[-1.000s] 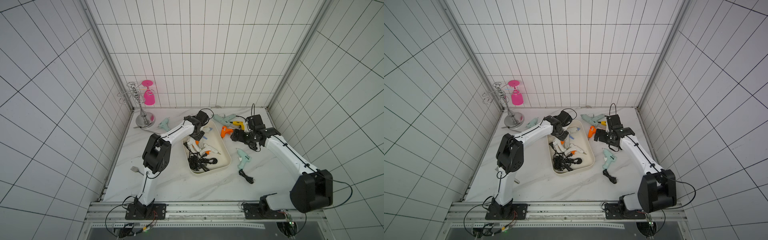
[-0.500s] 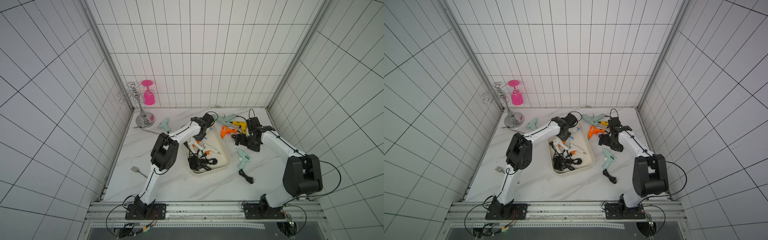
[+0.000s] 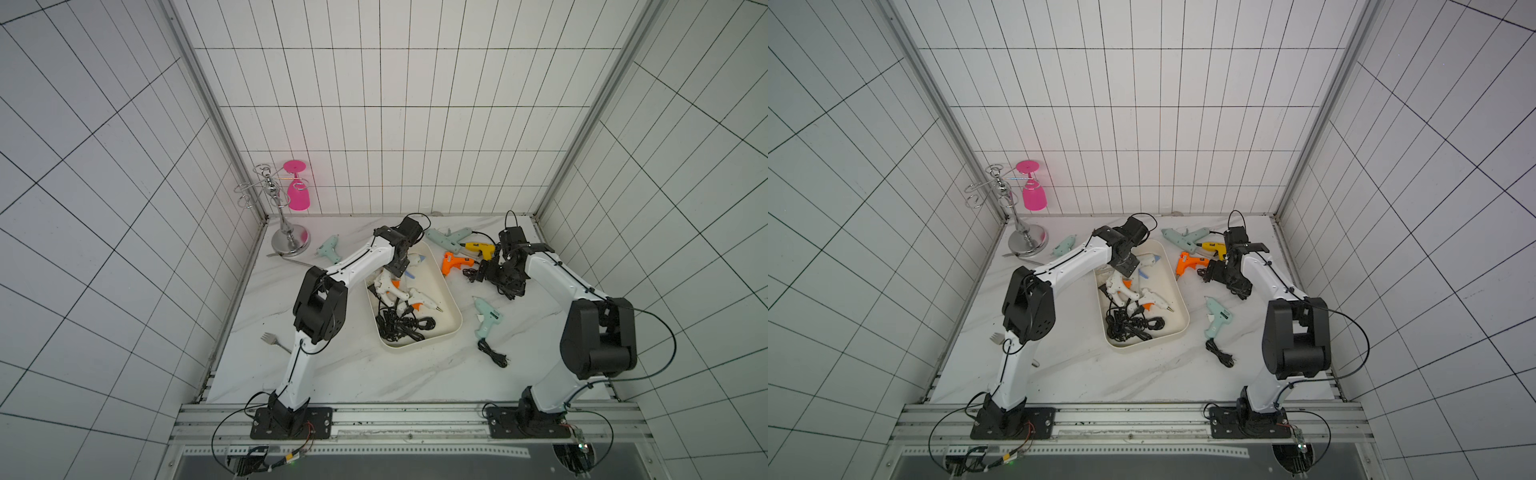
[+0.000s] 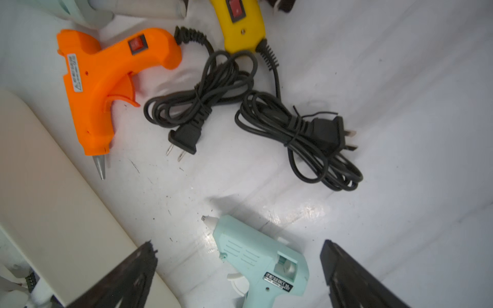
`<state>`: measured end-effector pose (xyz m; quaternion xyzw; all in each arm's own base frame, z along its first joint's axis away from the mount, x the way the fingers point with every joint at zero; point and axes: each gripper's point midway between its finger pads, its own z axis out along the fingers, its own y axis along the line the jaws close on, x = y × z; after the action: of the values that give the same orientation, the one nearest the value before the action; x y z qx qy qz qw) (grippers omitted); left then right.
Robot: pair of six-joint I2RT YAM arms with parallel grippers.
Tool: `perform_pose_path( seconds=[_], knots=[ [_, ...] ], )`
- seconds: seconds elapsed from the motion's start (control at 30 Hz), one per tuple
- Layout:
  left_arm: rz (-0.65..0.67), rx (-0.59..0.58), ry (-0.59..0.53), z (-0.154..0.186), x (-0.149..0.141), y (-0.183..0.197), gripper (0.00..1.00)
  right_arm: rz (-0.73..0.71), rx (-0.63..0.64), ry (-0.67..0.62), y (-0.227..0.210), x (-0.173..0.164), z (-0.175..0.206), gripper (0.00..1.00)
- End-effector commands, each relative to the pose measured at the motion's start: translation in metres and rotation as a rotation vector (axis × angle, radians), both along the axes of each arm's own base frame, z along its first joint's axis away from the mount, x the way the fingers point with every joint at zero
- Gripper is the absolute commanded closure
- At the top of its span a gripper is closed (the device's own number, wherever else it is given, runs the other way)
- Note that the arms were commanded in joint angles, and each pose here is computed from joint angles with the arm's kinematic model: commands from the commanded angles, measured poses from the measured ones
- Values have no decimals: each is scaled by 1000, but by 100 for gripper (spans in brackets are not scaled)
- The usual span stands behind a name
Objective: Put the hot melt glue gun into the storage box
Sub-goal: Place the hot melt adhesive gun in the storage box, then pick up the hot melt adhesive gun from the center of the board.
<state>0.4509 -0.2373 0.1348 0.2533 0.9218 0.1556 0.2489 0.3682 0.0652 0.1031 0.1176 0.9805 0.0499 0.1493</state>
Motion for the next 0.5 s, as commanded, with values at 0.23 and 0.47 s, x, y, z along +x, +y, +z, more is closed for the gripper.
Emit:
perform_pose_path(
  seconds=[0.23, 0.47],
  knots=[
    [50, -409, -27, 63, -18, 6, 2, -126, -41, 170, -18, -67, -13, 3],
    [40, -478, -39, 68, -28, 10, 2, -92, -62, 217, 2, -104, -21, 10]
  ],
)
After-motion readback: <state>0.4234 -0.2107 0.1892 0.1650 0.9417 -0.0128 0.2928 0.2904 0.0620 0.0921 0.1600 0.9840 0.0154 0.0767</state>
